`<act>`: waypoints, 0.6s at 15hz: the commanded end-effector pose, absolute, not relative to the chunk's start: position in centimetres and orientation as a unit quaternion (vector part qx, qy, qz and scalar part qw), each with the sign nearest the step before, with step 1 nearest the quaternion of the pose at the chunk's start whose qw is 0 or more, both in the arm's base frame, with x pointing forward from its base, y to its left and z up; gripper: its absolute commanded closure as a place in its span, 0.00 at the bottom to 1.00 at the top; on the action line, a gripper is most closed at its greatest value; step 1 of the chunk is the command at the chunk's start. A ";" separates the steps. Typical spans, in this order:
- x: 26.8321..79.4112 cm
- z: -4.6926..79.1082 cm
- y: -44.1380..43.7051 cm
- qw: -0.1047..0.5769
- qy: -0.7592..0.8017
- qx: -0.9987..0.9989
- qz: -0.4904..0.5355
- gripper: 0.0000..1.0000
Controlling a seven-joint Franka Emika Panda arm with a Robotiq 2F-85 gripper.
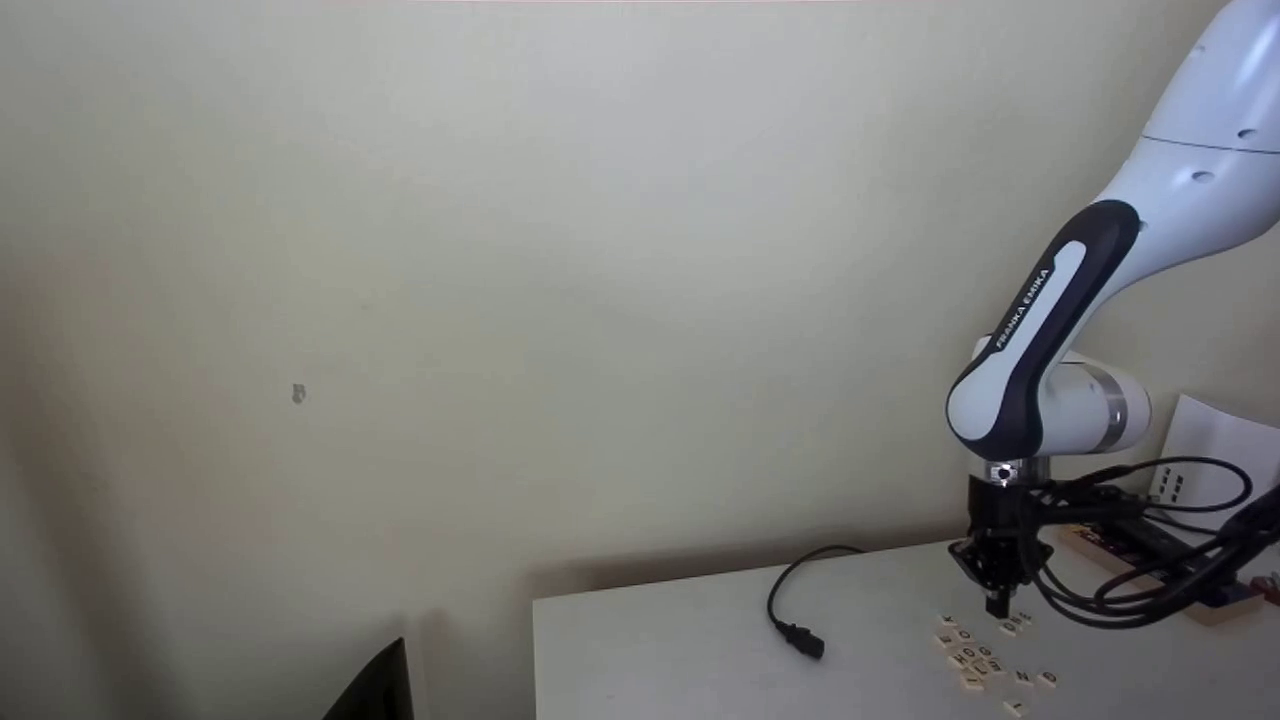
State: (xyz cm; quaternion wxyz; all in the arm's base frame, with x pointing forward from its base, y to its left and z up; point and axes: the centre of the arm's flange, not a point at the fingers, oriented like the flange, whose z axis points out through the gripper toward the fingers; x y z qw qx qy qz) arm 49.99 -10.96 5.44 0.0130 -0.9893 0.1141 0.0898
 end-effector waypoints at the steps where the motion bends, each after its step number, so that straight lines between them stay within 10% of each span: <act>1: 48.5 6.5 -8.9 0.012 0.042 -0.995 0.090 1.00; 9: 46.6 5.8 -6.5 -0.005 -0.120 -0.985 0.128 1.00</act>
